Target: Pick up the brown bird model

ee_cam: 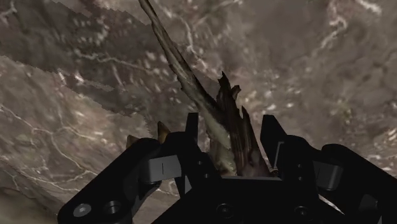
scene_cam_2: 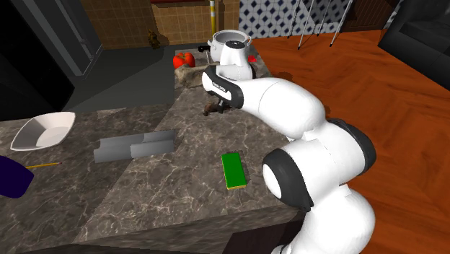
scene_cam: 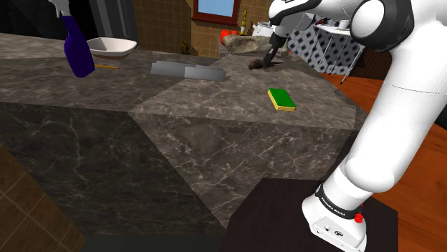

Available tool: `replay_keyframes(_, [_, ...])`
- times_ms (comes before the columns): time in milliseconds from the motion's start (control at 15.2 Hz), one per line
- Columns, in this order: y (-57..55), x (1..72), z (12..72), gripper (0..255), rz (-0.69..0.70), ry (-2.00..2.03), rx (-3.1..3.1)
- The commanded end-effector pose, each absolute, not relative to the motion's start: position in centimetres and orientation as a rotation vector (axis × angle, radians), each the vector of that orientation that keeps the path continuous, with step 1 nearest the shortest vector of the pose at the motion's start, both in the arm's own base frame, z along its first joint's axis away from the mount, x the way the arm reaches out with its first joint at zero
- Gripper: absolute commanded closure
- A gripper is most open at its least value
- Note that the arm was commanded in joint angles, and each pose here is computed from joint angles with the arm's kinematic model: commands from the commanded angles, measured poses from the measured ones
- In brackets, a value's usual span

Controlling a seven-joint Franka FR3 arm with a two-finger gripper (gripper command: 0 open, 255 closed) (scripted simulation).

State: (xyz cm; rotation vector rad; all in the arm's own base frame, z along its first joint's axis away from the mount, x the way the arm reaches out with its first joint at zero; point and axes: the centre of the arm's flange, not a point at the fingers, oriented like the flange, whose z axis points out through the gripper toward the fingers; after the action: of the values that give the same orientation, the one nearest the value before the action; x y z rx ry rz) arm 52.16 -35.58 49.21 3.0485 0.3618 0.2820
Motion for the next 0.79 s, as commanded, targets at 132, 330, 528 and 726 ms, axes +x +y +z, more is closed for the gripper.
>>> replay_keyframes(132, [-35.6, 52.1, 51.3, 255, 0.282, 0.362, 3.048])
replay_keyframes(330, [-35.6, 52.1, 52.9, 255, 0.282, 0.362, 3.048])
replay_keyframes(528, [-35.6, 52.1, 54.5, 255, 0.282, 0.362, 3.048])
replay_keyframes(726, [-35.6, 52.1, 56.1, 255, 0.282, 0.362, 3.048])
